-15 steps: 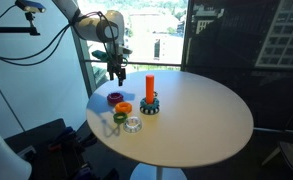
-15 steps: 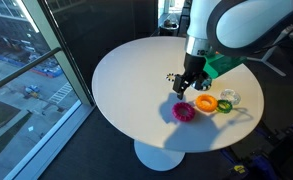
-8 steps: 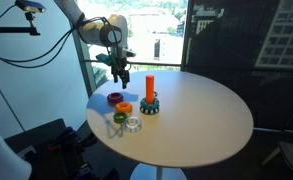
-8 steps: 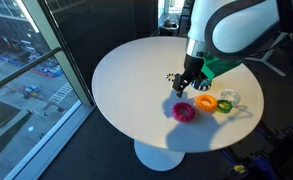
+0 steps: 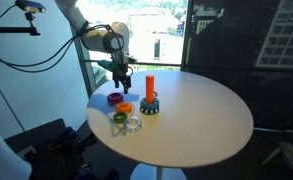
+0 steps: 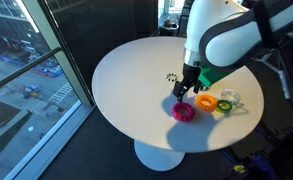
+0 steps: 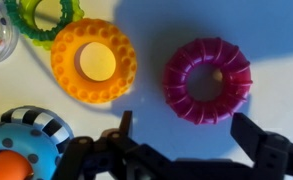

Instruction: Place the red ring on the stack

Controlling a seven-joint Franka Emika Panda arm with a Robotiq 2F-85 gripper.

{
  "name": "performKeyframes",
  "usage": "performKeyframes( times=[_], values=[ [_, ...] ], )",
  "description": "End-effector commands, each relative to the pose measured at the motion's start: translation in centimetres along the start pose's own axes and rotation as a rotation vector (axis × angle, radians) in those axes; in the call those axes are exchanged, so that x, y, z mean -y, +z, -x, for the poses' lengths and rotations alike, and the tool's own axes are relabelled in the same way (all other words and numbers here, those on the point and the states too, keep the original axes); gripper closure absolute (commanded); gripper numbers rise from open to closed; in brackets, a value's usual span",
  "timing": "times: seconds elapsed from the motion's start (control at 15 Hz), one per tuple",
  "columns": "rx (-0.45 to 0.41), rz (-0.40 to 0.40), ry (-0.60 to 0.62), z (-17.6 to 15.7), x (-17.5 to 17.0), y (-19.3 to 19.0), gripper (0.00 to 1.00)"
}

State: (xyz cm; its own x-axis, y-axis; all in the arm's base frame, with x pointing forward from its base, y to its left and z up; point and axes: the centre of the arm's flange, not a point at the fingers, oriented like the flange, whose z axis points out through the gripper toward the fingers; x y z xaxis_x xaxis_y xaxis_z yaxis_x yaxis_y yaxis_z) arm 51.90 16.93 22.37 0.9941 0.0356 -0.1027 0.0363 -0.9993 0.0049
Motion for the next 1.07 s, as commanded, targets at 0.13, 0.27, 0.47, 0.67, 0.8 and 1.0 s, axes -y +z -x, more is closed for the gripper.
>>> performKeyframes(
  times=[0.13,0.27,0.47,0.67,0.8,1.0],
  values=[
    [0.023,0.039,-0.003,0.2,-0.4,0.9,0.0],
    [0.029,0.044,-0.02,0.1,-0.4,1.3,0.0],
    [0.04,0.062,-0.057,0.0,-0.4,1.9,0.0],
    [0.06,0.066,-0.1,-0.1,-0.3,2.4,0.0],
    [0.066,0.064,-0.142,-0.2,-0.3,2.4,0.0],
    [0.065,0.076,-0.216,-0.5,-0.2,2.4,0.0]
  ],
)
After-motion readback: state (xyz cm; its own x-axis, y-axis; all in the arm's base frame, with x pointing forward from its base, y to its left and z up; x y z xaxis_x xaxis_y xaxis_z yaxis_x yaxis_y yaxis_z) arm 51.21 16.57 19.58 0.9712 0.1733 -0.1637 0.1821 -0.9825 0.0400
